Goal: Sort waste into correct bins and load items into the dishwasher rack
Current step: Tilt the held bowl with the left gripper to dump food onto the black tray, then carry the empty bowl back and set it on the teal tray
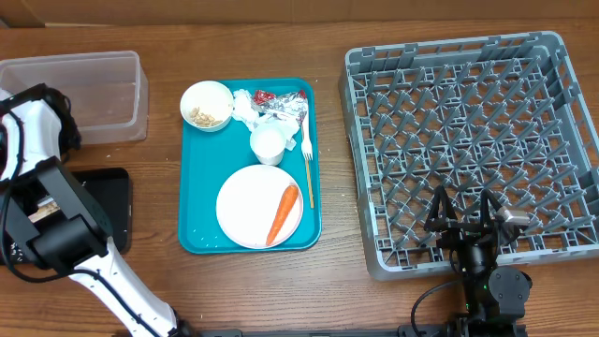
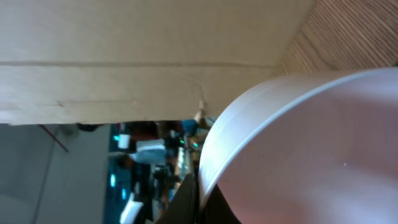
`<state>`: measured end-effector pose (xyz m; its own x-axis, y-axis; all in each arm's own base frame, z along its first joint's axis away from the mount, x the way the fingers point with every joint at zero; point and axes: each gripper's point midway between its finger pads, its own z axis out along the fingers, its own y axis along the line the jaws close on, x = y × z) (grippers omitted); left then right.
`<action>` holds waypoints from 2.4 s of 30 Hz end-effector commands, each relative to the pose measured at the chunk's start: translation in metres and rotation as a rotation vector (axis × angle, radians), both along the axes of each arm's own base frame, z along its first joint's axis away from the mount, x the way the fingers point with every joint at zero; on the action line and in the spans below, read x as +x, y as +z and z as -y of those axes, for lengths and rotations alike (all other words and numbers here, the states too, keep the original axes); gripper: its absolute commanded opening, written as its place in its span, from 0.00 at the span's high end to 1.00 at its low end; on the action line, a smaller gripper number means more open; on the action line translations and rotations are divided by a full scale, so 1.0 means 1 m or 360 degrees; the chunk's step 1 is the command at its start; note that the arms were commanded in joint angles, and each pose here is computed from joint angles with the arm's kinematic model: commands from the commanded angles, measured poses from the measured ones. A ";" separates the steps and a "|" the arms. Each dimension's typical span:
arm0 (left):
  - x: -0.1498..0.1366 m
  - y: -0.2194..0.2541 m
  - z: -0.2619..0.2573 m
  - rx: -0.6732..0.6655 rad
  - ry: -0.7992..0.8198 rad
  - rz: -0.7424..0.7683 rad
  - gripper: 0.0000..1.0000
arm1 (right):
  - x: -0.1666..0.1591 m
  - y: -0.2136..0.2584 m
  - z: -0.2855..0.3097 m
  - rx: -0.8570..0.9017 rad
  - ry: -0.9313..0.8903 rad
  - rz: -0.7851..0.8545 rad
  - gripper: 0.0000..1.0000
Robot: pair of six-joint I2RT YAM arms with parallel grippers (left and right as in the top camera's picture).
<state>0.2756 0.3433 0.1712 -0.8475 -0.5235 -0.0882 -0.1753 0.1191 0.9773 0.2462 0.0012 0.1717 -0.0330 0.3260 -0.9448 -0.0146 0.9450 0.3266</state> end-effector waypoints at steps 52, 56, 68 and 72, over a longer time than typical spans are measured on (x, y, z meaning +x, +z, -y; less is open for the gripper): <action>-0.006 0.050 0.058 -0.0987 0.0030 0.1455 0.96 | 0.000 -0.001 0.001 0.0002 -0.0009 0.0009 0.00; -0.002 0.066 0.070 -0.1101 -0.0097 0.1537 0.96 | 0.000 -0.001 0.001 0.0002 -0.0009 0.0009 0.00; 0.032 0.066 0.118 -0.1613 -0.0373 0.1669 0.96 | 0.000 -0.001 0.001 0.0002 -0.0009 0.0009 0.00; 0.063 0.080 0.161 -0.2045 -0.0725 0.1784 0.96 | 0.000 -0.001 0.001 0.0002 -0.0009 0.0009 0.00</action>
